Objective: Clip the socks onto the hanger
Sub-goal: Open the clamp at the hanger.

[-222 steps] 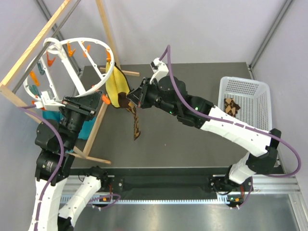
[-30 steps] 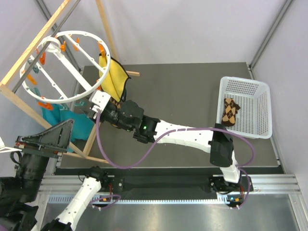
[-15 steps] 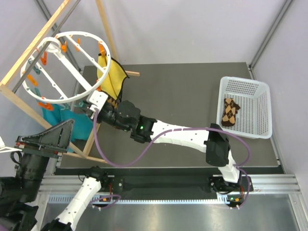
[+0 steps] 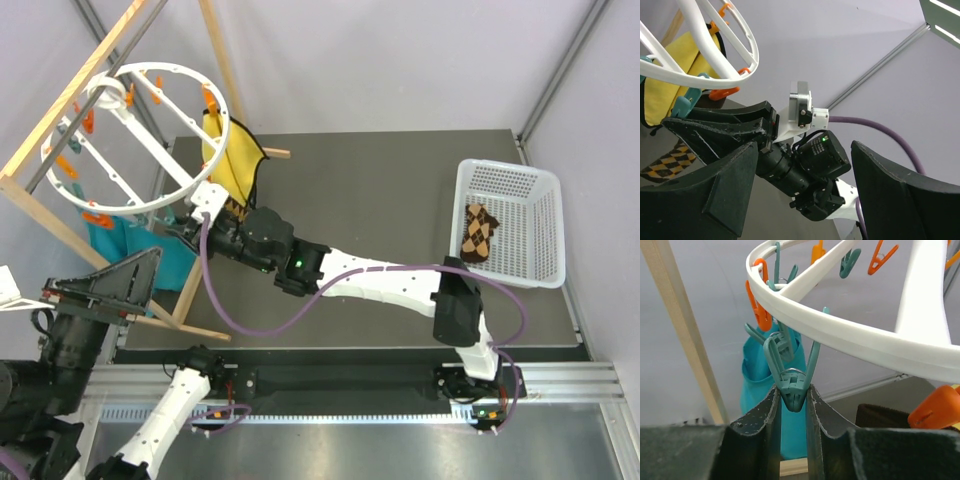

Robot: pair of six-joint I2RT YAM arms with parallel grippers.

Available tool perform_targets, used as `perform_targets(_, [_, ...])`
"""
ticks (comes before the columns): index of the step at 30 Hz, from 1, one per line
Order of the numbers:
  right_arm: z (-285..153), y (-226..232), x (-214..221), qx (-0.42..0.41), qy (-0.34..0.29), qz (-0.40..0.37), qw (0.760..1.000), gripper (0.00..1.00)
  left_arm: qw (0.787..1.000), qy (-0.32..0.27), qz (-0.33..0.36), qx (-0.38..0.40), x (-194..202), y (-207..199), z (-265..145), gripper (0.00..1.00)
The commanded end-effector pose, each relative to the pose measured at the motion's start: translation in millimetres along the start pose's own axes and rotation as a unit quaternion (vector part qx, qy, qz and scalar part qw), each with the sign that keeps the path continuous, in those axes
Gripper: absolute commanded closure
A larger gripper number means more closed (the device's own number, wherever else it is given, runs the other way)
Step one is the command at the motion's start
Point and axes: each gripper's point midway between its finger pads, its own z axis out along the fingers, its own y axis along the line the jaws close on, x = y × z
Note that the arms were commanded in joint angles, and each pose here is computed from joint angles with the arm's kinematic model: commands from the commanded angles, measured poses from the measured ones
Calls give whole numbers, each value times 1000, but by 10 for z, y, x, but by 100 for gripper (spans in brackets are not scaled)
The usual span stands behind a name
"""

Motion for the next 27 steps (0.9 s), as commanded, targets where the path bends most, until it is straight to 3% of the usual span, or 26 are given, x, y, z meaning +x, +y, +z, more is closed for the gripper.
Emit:
perform_targets(1, [-234, -46, -611, -12, -25, 66, 997, 100, 1000, 17, -8, 11, 57, -53, 138, 20])
perform_targets(8, [-498, -119, -698, -98, 54, 187, 976, 100, 998, 34, -34, 27, 177, -79, 275, 21])
perform_targets(15, [-763, -29, -799, -201, 129, 308, 921, 100, 994, 39, -85, 47, 279, -115, 522, 23])
perform_targets(27, [-1216, 70, -1209, -298, 148, 422, 844, 100, 993, 37, -106, 30, 446, 85, 847, 31])
